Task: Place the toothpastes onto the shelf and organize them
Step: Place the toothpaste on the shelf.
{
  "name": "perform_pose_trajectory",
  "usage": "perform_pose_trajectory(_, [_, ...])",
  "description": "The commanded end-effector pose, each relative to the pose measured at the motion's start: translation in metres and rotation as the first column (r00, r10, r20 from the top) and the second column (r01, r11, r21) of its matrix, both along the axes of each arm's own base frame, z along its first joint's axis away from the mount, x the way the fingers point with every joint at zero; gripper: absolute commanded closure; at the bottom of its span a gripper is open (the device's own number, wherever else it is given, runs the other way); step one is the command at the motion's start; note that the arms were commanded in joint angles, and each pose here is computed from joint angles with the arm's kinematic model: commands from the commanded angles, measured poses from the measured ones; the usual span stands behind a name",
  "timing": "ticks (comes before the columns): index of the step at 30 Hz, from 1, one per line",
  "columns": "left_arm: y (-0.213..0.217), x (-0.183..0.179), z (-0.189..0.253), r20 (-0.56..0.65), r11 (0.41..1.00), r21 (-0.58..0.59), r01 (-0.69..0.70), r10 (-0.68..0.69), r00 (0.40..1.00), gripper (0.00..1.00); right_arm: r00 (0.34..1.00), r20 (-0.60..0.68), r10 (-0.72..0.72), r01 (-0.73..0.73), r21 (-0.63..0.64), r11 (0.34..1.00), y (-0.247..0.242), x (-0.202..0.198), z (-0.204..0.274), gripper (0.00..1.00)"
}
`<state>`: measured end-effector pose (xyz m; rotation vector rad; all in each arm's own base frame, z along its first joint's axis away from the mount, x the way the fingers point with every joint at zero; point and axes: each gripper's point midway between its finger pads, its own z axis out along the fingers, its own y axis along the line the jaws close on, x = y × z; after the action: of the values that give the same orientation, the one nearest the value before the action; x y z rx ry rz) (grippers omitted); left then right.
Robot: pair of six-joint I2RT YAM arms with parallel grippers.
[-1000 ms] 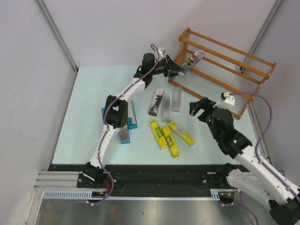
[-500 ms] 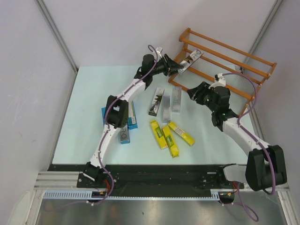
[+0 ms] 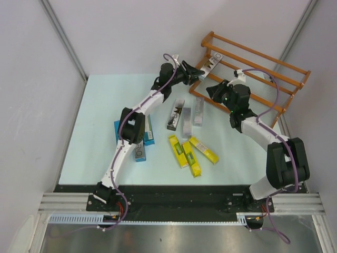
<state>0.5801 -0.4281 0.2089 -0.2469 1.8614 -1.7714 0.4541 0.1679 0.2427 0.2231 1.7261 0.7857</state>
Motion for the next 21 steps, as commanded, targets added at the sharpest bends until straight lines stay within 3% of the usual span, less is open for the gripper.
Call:
perform_pose_trajectory(1, [0.007,0.01,0.042,0.093,0.995,-0.084,-0.045,0.053,0.994,0.5,0.997,0.08,0.006,-0.004,-0.024,1.0,0.012,0.029,0.016,0.86])
perform_pose_trajectory(12, [0.01,0.012,0.041,0.11,0.996,-0.071,-0.05,0.058,0.992,0.43,0.995,0.076,0.064,-0.053,-0.13,0.99,0.039,0.08,-0.001,0.91])
perform_pose_trajectory(21, [0.01,0.012,0.043,0.115,0.996,-0.073,-0.047,0.055,0.992,0.37,0.999,0.044,-0.008,0.015,-0.157,0.988,0.037,0.112,-0.007,0.9])
